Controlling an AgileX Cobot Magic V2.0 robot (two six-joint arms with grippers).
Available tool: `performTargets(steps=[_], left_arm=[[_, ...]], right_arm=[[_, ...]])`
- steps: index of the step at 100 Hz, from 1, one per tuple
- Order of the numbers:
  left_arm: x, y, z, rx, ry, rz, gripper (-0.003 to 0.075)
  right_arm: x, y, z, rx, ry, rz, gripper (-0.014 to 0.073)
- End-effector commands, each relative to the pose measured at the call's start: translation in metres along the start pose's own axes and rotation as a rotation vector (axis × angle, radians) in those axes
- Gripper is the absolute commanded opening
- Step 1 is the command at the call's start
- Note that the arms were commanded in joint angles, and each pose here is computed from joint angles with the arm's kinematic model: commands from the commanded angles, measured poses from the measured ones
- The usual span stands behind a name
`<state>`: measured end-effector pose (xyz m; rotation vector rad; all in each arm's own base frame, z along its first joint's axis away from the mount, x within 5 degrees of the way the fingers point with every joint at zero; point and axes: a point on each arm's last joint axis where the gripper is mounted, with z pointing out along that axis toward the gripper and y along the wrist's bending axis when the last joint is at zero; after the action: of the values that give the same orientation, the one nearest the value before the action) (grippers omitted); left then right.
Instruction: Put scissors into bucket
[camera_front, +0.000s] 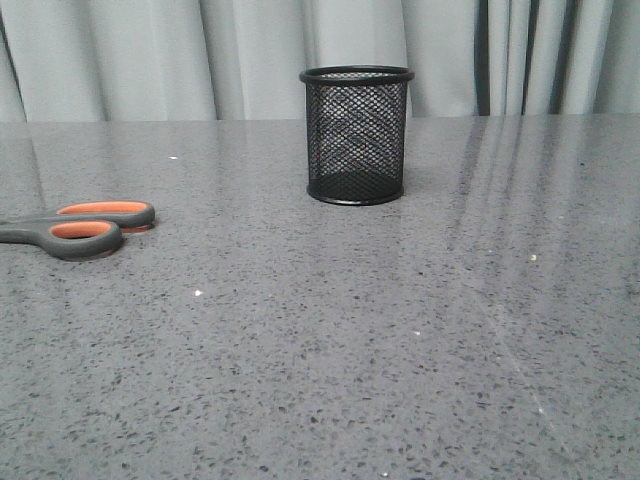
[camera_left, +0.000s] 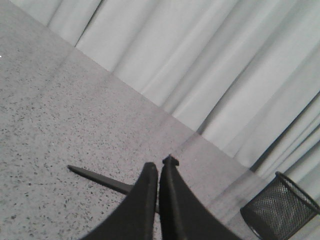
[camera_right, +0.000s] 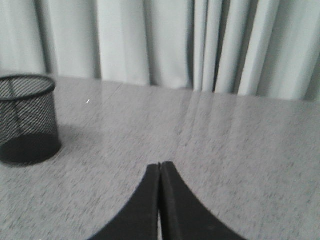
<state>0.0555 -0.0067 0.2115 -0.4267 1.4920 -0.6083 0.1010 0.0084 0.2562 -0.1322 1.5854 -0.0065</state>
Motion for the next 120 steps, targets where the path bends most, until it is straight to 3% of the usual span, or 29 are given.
performTargets(steps=[1, 29, 34, 41, 49, 54, 65, 72, 82, 92, 100, 120], left_arm=[[-0.017, -0.014, -0.004, 0.044, -0.046, 0.095, -0.0020], [-0.061, -0.058, 0.015, 0.027, 0.197, 0.546, 0.0013], [-0.066, -0.063, 0.023, 0.025, 0.246, 0.592, 0.0079], [-0.072, -0.069, 0.034, 0.022, 0.311, 0.629, 0.0246], [-0.077, -0.074, 0.049, 0.021, 0.376, 0.673, 0.0466], [-0.079, -0.077, 0.055, 0.036, 0.406, 0.705, 0.0519], [-0.080, -0.087, 0.069, 0.105, 0.513, 0.880, 0.0426], [-0.078, -0.091, 0.078, 0.138, 0.619, 1.000, 0.0351], [-0.076, -0.096, 0.094, 0.148, 0.795, 1.124, 0.0321], [-0.072, -0.105, 0.110, 0.173, 0.957, 1.158, 0.0321], [-0.068, -0.115, 0.123, 0.247, 1.088, 1.246, 0.0321], [-0.062, -0.127, 0.148, 0.384, 1.223, 1.520, 0.0344]], right_arm=[[-0.029, -0.005, 0.008, 0.046, -0.150, -0.028, -0.0074], [-0.078, -0.002, 0.019, -0.025, -0.107, -0.111, -0.0073], [-0.085, 0.000, 0.018, -0.050, -0.092, -0.112, -0.0069], [-0.094, 0.002, 0.016, -0.082, -0.070, -0.113, -0.0025], [-0.099, 0.004, 0.015, -0.105, -0.061, -0.114, 0.0081], [-0.101, 0.005, 0.014, -0.113, -0.061, -0.112, 0.0166], [-0.100, 0.006, 0.013, -0.128, -0.050, -0.077, 0.0356], [-0.097, 0.007, 0.013, -0.142, -0.015, -0.063, 0.0424], [-0.093, 0.008, 0.013, -0.155, 0.023, -0.065, 0.0437], [-0.093, 0.008, 0.013, -0.158, 0.029, -0.066, 0.0437], [-0.093, 0.008, 0.013, -0.158, 0.029, -0.066, 0.0437], [-0.093, 0.009, 0.013, -0.159, 0.030, -0.058, 0.0437]])
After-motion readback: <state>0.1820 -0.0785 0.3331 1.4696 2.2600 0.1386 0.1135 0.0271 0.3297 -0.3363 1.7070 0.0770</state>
